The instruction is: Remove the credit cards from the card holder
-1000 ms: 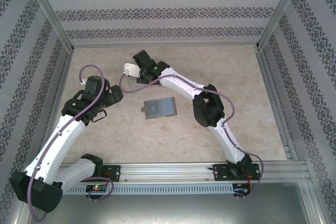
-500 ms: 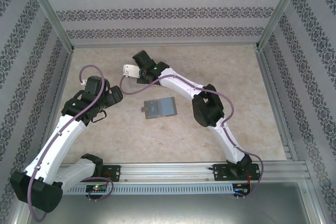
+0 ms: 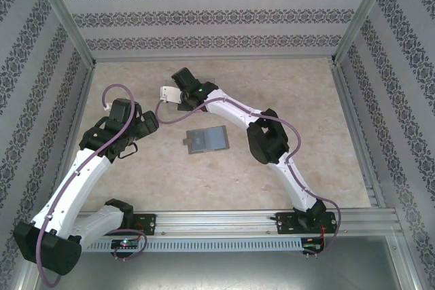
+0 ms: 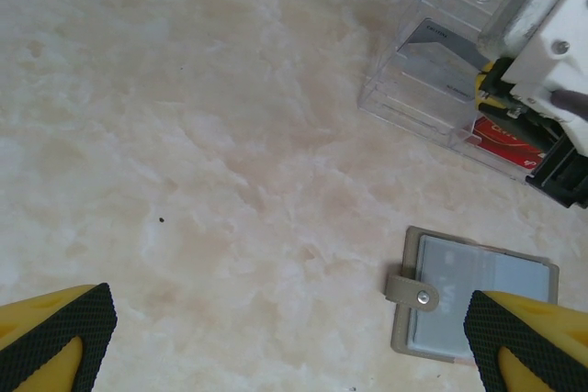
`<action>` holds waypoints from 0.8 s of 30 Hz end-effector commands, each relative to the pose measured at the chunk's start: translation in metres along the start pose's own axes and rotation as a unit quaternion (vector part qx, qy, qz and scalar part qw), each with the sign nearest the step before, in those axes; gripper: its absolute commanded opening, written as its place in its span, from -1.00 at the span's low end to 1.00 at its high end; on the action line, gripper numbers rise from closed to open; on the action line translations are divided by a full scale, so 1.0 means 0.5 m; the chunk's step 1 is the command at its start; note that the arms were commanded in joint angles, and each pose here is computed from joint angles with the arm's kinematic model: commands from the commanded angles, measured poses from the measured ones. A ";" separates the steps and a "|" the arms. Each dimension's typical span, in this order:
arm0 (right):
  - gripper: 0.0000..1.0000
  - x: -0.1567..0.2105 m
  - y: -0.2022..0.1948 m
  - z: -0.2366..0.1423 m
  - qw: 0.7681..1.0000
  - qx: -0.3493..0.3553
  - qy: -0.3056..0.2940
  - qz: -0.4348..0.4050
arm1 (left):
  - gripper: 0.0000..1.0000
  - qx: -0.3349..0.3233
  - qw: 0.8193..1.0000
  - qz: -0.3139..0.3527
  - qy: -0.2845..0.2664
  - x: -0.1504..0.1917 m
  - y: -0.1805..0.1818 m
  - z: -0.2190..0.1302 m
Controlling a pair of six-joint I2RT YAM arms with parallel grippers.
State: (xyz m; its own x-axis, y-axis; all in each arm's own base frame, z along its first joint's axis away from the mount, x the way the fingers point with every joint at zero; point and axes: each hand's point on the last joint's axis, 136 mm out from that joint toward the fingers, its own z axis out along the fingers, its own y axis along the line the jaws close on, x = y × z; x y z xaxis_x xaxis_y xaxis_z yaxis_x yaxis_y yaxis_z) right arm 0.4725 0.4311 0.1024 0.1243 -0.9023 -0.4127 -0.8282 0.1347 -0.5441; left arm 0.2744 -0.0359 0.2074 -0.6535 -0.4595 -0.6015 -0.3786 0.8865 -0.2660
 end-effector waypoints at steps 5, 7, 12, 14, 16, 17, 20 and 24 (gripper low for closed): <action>-1.00 0.033 0.034 0.040 1.000 -0.018 0.017 0.013 | 0.99 -0.011 1.000 0.000 0.009 0.008 0.016 -0.001; -0.99 0.034 0.037 0.042 1.000 -0.018 0.020 0.015 | 0.99 -0.012 1.000 0.000 0.010 0.009 0.017 -0.001; -0.73 0.034 0.004 0.041 0.999 0.021 0.028 0.032 | 0.99 -0.011 1.000 0.000 0.011 0.011 0.017 0.000; -0.56 0.031 -0.023 0.037 0.997 0.051 0.030 0.045 | 0.99 -0.009 1.000 0.000 0.011 0.012 0.017 0.000; -0.51 0.031 -0.053 0.032 0.994 0.083 0.031 0.059 | 0.99 -0.008 1.000 0.000 0.012 0.013 0.016 0.000; -0.43 0.032 -0.064 0.031 0.993 0.097 0.033 0.066 | 0.99 -0.006 1.000 -0.001 0.012 0.013 0.015 -0.001; -0.34 0.034 -0.084 0.029 0.989 0.123 0.036 0.076 | 0.99 -0.004 1.000 -0.001 0.014 0.016 0.014 0.000; -0.33 0.041 -0.103 0.028 0.984 0.147 0.045 0.094 | 0.99 -0.003 1.000 0.000 0.017 0.020 0.015 0.001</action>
State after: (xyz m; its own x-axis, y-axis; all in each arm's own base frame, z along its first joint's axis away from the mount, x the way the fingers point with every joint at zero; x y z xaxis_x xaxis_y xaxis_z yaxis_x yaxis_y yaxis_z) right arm 0.5082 0.4196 0.1018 -0.0173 -0.8994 -0.4368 -0.7069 0.3200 -0.6308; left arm 0.2728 -0.0392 0.2043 -0.6655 -0.4592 -0.5885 -0.3695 0.8877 -0.2748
